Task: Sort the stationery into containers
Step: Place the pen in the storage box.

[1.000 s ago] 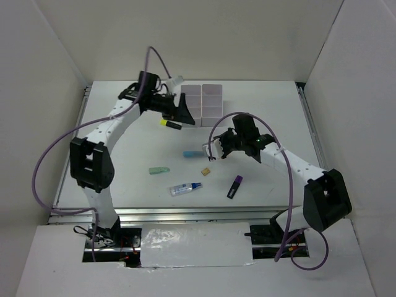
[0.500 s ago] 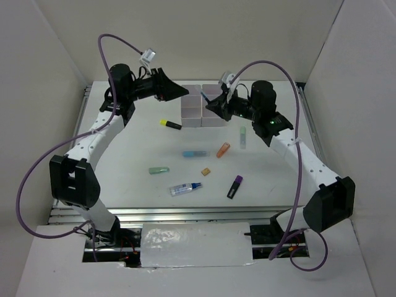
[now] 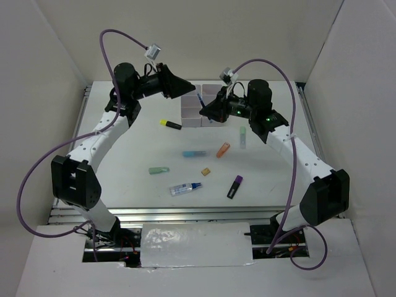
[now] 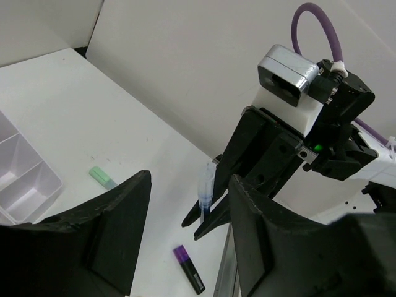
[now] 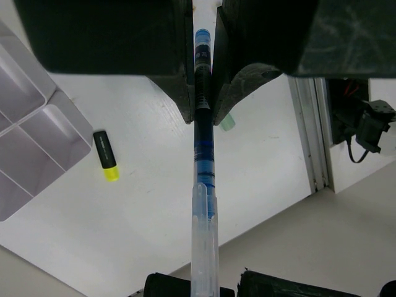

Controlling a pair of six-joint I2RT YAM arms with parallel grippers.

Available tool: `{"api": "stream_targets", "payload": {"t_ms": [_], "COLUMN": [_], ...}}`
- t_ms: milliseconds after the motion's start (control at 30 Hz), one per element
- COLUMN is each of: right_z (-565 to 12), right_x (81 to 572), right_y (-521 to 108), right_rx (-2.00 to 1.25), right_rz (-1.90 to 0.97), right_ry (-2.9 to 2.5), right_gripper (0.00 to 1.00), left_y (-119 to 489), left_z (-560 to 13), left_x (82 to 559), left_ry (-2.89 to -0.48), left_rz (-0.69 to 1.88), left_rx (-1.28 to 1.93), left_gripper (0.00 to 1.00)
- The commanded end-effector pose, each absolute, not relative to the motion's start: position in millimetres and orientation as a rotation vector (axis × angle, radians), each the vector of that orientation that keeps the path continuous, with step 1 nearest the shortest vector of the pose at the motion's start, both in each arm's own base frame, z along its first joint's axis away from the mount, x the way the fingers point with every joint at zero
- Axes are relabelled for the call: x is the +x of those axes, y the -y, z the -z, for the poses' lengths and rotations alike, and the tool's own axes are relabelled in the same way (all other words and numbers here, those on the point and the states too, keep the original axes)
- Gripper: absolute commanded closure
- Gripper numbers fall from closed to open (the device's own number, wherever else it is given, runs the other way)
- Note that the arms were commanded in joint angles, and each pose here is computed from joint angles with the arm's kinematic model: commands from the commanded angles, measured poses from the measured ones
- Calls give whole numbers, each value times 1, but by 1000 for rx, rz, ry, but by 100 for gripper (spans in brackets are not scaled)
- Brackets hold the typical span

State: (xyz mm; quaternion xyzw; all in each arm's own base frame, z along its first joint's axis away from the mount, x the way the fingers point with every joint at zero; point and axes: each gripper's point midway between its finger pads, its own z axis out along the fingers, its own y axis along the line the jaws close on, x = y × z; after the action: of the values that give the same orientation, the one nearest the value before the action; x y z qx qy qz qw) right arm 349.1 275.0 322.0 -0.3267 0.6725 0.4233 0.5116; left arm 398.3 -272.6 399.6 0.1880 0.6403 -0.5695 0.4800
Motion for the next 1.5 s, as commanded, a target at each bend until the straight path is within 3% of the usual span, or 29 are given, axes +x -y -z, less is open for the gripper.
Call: {"api": "stream_targets", "payload": {"t_ms": [0, 200, 267, 300, 400, 433, 467, 567, 667, 900, 1067, 1467], "right_z": [-346, -347, -347, -345, -343, -341, -341, -341, -344, -333, -330, -322], "right_x": [345, 347, 346, 346, 345, 345, 348, 357, 371, 396, 402, 394], "right_y": [-279, -282, -282, -282, -284, -283, -280, -267, -232, -141, -94, -74], "right_rx": [-788, -793, -806, -815, -827, -827, -818, -763, -658, -435, -306, -257], "right_rz": [-1058, -1054, -1053, -1050, -1046, -1044, -1037, -1019, -966, -792, -680, -591], "right_ry": [-1551, -1551, -1550, -1551, -1555, -1572, -1580, -1621, -1680, -1782, -1797, -1812], "right_gripper": [100, 100, 100, 100, 99, 92, 75, 46, 35, 34, 34, 34], "left_y": [277, 286, 287, 288, 289, 290, 290, 288, 281, 260, 268, 310], "left_z": [-438, -434, -432, -433, -436, -435, -433, -431, -419, -396, -385, -343], "left_x": [385, 381, 381, 381, 383, 385, 387, 399, 428, 495, 527, 588], "left_ry": [-1437, -1449, -1451, -1449, -1447, -1451, -1456, -1460, -1471, -1393, -1307, -1248], "left_rz": [1368, 1379, 1387, 1392, 1392, 1391, 1385, 1300, 1062, 633, 570, 532], "left_rx": [527, 549, 549, 548, 544, 540, 534, 540, 535, 433, 401, 414], "left_gripper": [37, 49, 59, 64, 98, 100, 100, 100, 100, 100, 100, 100]}}
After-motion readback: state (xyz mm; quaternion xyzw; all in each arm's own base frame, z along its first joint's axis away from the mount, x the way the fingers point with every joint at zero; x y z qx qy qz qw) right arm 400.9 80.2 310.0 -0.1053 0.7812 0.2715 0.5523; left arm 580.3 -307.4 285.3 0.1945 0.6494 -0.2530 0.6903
